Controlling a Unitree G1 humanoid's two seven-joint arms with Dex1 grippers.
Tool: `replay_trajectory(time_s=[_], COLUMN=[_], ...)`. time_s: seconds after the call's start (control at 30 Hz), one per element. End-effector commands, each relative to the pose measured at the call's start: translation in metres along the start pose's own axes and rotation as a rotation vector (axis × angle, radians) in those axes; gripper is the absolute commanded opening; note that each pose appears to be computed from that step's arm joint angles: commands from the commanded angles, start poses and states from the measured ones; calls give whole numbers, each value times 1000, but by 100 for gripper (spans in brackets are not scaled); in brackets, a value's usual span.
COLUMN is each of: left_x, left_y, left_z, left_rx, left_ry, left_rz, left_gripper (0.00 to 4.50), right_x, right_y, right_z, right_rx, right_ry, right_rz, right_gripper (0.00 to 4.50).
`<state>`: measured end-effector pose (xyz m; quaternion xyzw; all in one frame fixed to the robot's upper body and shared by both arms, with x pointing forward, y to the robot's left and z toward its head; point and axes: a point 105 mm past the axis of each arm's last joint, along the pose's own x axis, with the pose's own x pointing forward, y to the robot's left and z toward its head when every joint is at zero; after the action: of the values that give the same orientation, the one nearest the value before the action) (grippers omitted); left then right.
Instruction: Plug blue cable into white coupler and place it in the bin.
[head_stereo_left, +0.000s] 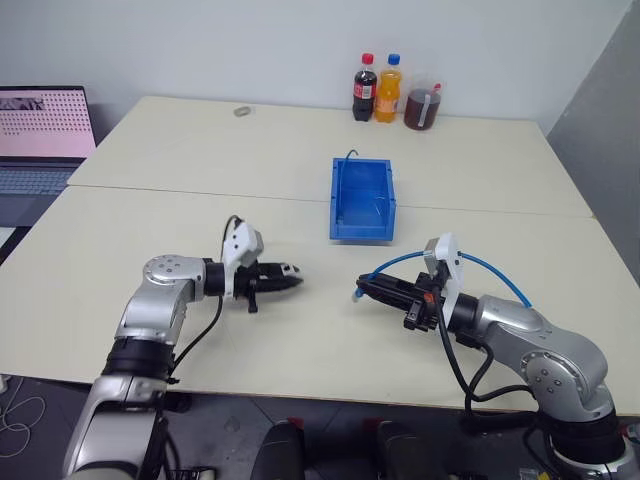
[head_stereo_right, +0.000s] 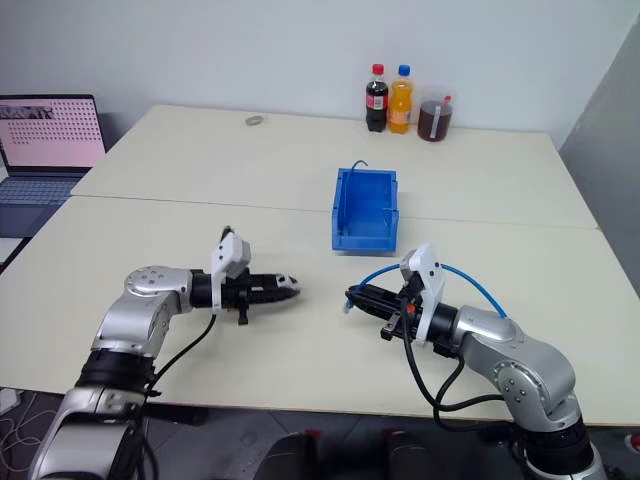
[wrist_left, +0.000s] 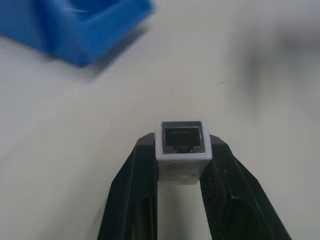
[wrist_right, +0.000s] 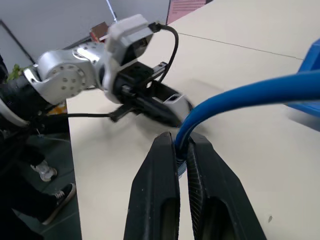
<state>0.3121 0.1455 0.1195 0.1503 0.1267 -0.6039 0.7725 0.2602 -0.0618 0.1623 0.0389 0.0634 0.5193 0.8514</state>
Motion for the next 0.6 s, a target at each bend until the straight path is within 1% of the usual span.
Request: replay_trajectory(time_s=[0.03, 0.13, 0.3, 0.47, 0.6], left_x=[10, 18, 33, 40, 44], left_y=[-24, -28, -20, -16, -18], left_z=[1, -14, -26, -30, -30], left_rx=[93, 123, 155, 161, 172], left_ry=[70, 135, 178, 183, 187], left_rz=[-124, -167, -189, -200, -218], left_gripper=[79, 79, 79, 79, 79], right_x=[1, 5, 14, 30, 45], right_y=[9, 12, 14, 16, 15], right_z=[7, 3, -2, -5, -12], right_rx=[-89, -125, -192, -270, -302], right_ry=[-9, 8, 26, 33, 40], right_rz=[48, 69, 101, 143, 169], right_gripper=[0, 0, 0, 0, 0])
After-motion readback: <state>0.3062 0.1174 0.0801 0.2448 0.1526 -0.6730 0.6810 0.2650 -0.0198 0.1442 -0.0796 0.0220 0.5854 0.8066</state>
